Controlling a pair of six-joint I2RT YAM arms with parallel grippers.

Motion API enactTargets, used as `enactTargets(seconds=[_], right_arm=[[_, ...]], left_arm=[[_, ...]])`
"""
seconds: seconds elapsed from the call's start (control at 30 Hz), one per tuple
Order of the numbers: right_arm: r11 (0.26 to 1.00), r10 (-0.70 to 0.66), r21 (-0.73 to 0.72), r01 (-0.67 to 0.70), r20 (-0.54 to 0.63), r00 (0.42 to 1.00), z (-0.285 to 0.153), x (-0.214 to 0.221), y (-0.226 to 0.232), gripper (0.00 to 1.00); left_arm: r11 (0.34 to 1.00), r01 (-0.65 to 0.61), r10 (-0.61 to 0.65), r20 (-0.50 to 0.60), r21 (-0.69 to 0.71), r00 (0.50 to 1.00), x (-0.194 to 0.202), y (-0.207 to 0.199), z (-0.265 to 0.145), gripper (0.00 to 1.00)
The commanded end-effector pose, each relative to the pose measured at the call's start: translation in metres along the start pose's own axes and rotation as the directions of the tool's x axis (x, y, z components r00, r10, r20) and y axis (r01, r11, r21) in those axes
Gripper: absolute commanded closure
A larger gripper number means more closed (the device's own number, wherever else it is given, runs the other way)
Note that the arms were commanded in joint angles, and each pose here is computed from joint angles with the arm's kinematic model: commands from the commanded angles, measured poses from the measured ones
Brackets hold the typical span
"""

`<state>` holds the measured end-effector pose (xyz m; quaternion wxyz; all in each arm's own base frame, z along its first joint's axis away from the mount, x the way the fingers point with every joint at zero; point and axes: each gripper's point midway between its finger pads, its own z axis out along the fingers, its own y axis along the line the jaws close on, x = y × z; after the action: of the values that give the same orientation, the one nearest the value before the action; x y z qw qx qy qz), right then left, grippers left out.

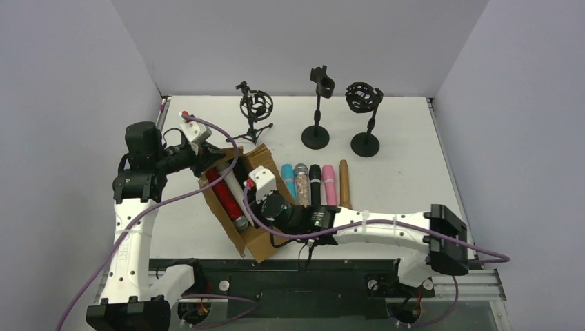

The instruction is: Attach the microphones to the stand

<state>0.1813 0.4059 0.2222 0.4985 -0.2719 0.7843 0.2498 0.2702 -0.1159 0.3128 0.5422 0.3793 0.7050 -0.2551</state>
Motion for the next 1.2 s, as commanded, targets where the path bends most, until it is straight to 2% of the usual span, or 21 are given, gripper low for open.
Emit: enactTargets(seconds=[0.0, 0.13, 0.4, 0.8, 1.0, 1.1, 1.17], right_arm=[[0.997, -0.074, -0.019, 0.076, 0.084, 0.994, 0.029, -0.014, 0.022, 0.59], [0.995, -0.091, -0.027, 0.092, 0.03, 0.995, 0.063, 0.004, 0.026, 0.6], [0.994, -0.104, 0.025, 0.104, 0.015, 0.994, 0.1, 0.014, 0.015, 0.59], [0.995, -0.098, -0.007, 0.098, -0.028, 0.995, 0.134, 0.033, 0.02, 0.58], [0.995, -0.097, 0.001, 0.098, -0.06, 0.993, 0.145, 0.051, 0.019, 0.61], [0.996, -0.093, 0.003, 0.093, -0.053, 0.994, 0.143, 0.051, 0.016, 0.69], [0.997, -0.08, 0.002, 0.08, -0.034, 0.996, 0.139, 0.046, 0.014, 0.8]], left_arm=[[0.997, -0.071, 0.07, 0.071, 0.014, 0.995, -0.023, -0.008, -0.008, 1.0], [0.998, -0.065, 0.063, 0.076, 0.023, 0.995, -0.024, -0.01, -0.007, 1.0], [0.996, -0.079, 0.076, 0.082, 0.039, 0.994, -0.025, -0.013, -0.007, 1.0], [0.988, -0.137, 0.13, 0.092, 0.077, 0.987, -0.03, -0.022, -0.003, 1.0], [0.985, -0.158, 0.15, 0.097, 0.076, 0.984, -0.031, -0.022, -0.002, 1.0], [0.984, -0.165, 0.158, 0.098, 0.072, 0.983, -0.03, -0.021, -0.002, 1.0], [0.983, -0.171, 0.164, 0.094, 0.068, 0.982, -0.029, -0.02, -0.002, 1.0]])
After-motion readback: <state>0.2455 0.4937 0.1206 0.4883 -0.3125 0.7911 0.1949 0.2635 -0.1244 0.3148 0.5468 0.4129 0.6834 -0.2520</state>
